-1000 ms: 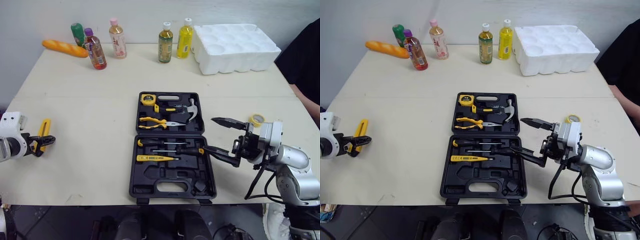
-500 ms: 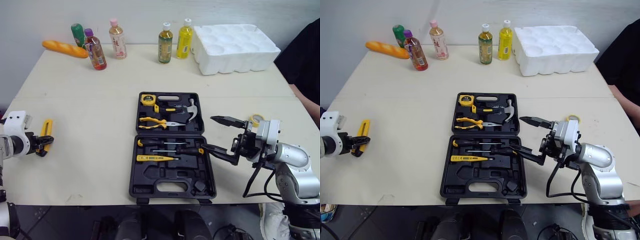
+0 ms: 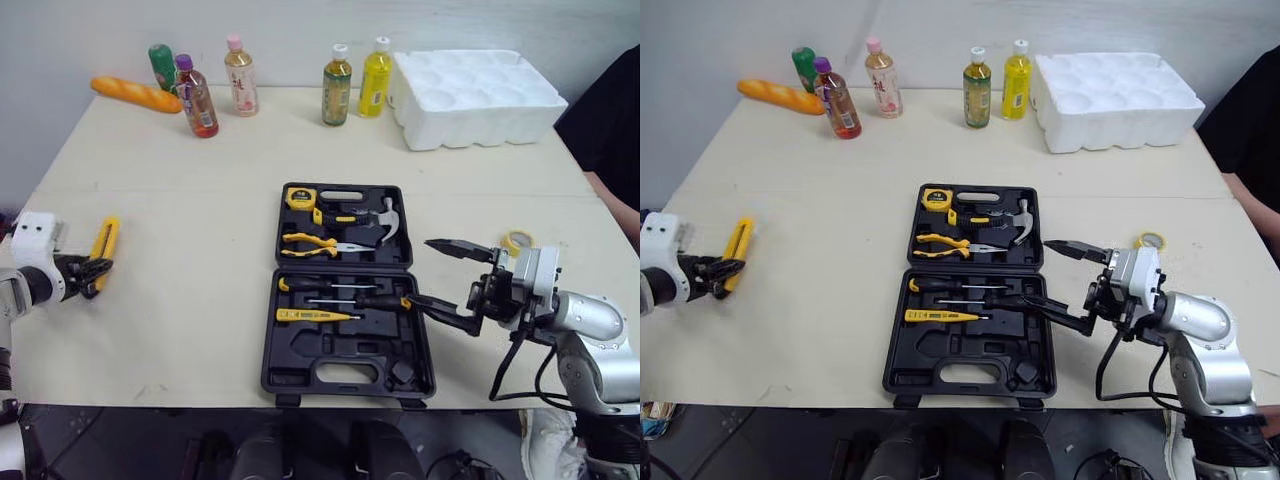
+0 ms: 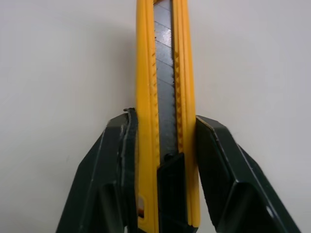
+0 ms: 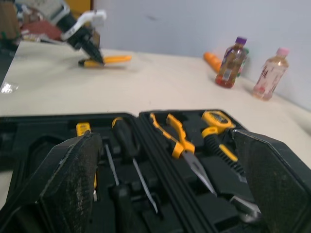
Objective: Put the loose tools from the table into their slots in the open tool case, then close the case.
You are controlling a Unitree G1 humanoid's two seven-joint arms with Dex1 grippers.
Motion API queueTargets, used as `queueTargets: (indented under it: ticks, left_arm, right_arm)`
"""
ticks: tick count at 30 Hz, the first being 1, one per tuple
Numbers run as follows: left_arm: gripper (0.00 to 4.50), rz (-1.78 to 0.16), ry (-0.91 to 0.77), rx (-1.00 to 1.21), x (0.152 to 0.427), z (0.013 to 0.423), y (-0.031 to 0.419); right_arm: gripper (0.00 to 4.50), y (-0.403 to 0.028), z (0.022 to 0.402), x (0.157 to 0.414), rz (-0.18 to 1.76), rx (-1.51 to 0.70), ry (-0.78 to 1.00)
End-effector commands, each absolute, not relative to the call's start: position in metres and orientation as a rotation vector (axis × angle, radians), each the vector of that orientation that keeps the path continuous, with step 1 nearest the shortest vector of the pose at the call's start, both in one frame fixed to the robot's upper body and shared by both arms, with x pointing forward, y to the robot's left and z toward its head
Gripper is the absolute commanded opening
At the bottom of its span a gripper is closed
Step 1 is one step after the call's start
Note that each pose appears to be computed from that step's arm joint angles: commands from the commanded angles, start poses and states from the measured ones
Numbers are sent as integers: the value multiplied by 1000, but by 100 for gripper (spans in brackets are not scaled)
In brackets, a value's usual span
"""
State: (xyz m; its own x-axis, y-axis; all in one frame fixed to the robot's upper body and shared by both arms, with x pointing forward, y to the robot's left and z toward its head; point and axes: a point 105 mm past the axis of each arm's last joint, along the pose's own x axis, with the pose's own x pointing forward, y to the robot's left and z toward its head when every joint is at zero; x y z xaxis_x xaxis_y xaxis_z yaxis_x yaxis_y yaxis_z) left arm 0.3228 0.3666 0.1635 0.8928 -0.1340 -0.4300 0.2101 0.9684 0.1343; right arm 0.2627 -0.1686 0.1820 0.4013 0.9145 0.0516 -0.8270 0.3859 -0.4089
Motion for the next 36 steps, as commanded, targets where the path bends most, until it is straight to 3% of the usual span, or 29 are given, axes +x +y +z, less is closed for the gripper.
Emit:
queueTargets:
  ticks: [1,3,7,18,25,36]
  left_arm:
    - [123,-529,213,387,314,208,312]
    - [123,-717,136,454,302,217,284]
    - [123,-970,165,542,290,211,246]
    - [123,-1545,149,550,250,203,123]
    - [123,-1676,186,555,241,188,75]
    - [123,-1607,303,701,251,146,37]
  right_arm:
    - [450,-180,191,255,1104,-402,-300]
    - [450,-184,189,253,1095,-404,-281]
    - [450,-191,183,243,1099,-418,-228]
    - [450,-195,177,236,1085,-418,-176]
    - [450,-196,171,225,1083,-414,-144]
    - [450,-202,172,206,1066,-410,-84]
